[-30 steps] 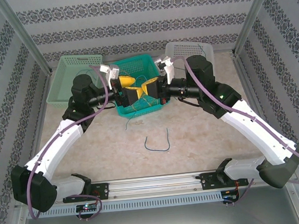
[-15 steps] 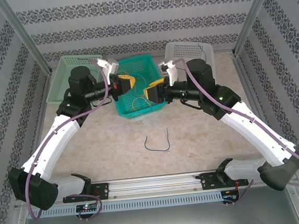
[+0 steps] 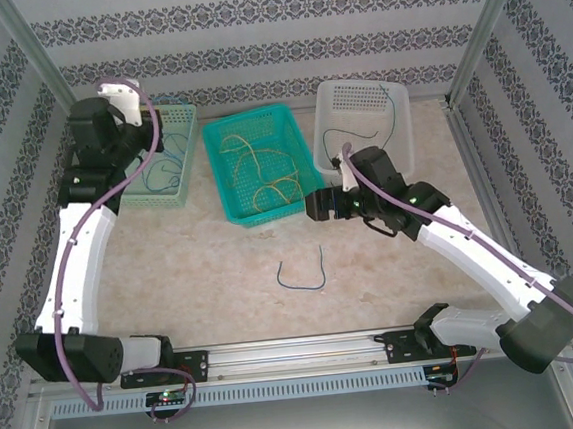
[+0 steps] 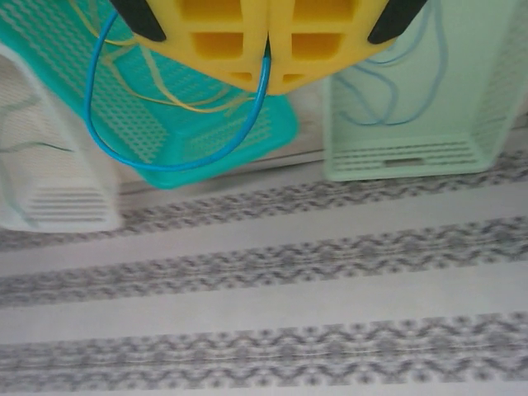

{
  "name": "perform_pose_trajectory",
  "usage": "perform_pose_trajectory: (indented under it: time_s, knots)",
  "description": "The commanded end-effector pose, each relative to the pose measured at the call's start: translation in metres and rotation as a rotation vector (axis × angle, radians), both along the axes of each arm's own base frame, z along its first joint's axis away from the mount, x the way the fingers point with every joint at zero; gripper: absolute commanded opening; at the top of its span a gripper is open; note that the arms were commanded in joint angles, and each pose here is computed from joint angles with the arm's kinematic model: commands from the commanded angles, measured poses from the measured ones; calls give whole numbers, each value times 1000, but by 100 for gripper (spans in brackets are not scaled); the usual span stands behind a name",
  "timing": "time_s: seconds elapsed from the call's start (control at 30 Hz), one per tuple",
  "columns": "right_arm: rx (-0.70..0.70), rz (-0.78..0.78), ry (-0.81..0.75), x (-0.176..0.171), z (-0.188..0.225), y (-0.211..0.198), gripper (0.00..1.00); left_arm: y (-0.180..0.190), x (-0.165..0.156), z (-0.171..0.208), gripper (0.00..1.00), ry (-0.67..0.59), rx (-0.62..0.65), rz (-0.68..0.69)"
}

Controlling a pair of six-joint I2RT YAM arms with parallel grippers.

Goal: Untangle the cables

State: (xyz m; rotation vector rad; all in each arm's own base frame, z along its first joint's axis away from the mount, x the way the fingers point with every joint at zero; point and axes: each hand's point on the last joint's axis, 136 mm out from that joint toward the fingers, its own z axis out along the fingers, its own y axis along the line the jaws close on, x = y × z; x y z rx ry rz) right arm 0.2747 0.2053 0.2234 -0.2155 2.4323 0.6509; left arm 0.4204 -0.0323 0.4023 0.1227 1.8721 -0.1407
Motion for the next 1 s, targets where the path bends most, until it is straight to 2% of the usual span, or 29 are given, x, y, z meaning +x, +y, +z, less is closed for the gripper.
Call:
perform_pose_trajectory:
  time_s: [0.0, 0.17, 0.3, 0.47, 0.6, 0.77, 0.87, 0.97]
  knots:
    - [-45, -49, 148, -18, -44, -11, 79, 37, 13, 8, 0, -1, 16, 117]
    - [-46, -79, 246, -37, -79, -17, 56, 65, 29, 45, 0, -75, 32, 164]
    - [-70, -84, 292, -47, -98, -18, 49, 86, 52, 46, 1, -80, 6, 172]
    - [-108, -76, 335, -57, -116, -15, 45, 116, 79, 23, 1, -55, -64, 181]
    - [-164, -61, 369, -66, -129, -13, 45, 138, 98, -8, 1, 6, -73, 210]
    - [-193, -44, 421, -74, -142, -6, 44, 148, 115, -52, 2, 79, -89, 223]
    - [-210, -16, 442, -78, -147, 3, 43, 148, 122, -77, 7, 129, -117, 221]
    - [-252, 8, 480, -87, -158, 7, 43, 146, 125, -102, 18, 186, -153, 217]
